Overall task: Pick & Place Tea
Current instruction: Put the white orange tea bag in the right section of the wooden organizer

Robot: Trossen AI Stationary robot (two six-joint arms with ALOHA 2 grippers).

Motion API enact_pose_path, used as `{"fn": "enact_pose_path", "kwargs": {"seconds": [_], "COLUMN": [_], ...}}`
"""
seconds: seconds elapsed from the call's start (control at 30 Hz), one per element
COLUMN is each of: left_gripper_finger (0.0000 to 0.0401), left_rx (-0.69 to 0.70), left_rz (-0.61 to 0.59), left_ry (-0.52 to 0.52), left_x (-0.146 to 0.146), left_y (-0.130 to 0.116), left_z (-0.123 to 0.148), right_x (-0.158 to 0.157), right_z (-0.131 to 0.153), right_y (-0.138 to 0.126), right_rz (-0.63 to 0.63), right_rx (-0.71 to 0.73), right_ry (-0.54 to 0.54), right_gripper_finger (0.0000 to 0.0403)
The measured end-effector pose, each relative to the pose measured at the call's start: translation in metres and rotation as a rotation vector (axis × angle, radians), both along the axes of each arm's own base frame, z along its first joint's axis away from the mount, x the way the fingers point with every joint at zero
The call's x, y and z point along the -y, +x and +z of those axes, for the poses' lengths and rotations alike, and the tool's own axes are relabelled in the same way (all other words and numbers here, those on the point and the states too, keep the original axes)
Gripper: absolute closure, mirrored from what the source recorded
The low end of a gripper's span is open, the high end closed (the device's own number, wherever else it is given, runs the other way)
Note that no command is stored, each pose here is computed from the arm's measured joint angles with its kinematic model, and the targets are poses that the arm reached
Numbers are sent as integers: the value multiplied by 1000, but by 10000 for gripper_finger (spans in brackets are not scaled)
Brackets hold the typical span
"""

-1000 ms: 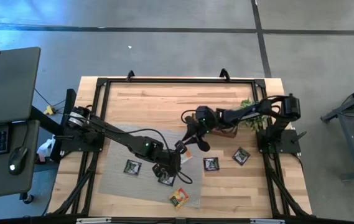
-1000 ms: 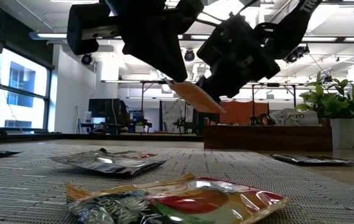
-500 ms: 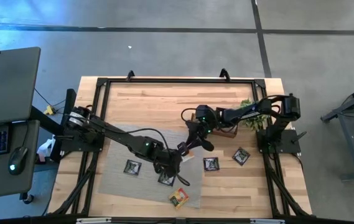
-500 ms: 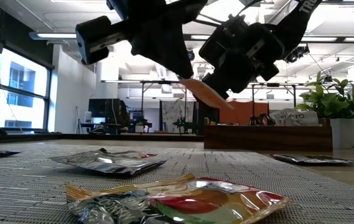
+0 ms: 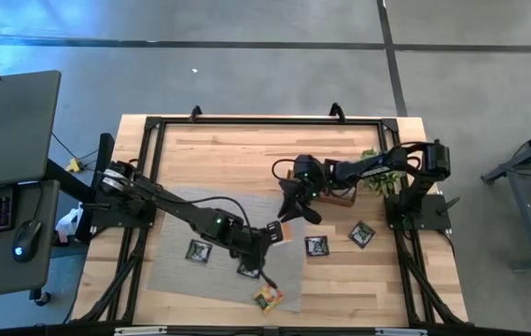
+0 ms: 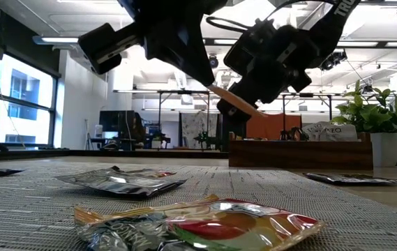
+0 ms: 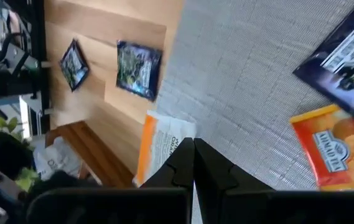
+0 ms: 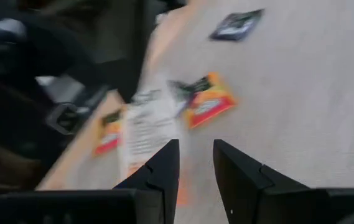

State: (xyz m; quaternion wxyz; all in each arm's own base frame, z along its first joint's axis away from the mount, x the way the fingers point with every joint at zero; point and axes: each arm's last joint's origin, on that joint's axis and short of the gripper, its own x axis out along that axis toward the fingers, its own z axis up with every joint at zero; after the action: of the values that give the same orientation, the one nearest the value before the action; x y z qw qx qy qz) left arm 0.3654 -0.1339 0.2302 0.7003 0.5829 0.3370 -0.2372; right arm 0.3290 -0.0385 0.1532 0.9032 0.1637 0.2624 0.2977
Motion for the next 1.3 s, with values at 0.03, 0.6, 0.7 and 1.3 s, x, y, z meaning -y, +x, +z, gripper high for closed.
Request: {"fn": "enact_pose_path", "kwargs": {"seconds": [0.03,0.6,0.7,1.3], "left_gripper_finger": [401,401,401,401], "left_rx": [0,2,-10,17], "left_rz": [3,21,-5,-26], "left_ry": [4,133,107,140], "left_x": [0,-8,-6,-6], "left_y": [0,4,4,6], "left_z": [0,-6,-6,-4], "right_x": [-1,-10,-13,-25], "right_z": [0,0,0,0], "right_y": [0,0,0,1], "right_rz": [18,43,61,112], "right_rx": [-8,-39,-22,8], "right_ry": [27,55,37,3], "right_gripper_finger": [308,320,336,392]}}
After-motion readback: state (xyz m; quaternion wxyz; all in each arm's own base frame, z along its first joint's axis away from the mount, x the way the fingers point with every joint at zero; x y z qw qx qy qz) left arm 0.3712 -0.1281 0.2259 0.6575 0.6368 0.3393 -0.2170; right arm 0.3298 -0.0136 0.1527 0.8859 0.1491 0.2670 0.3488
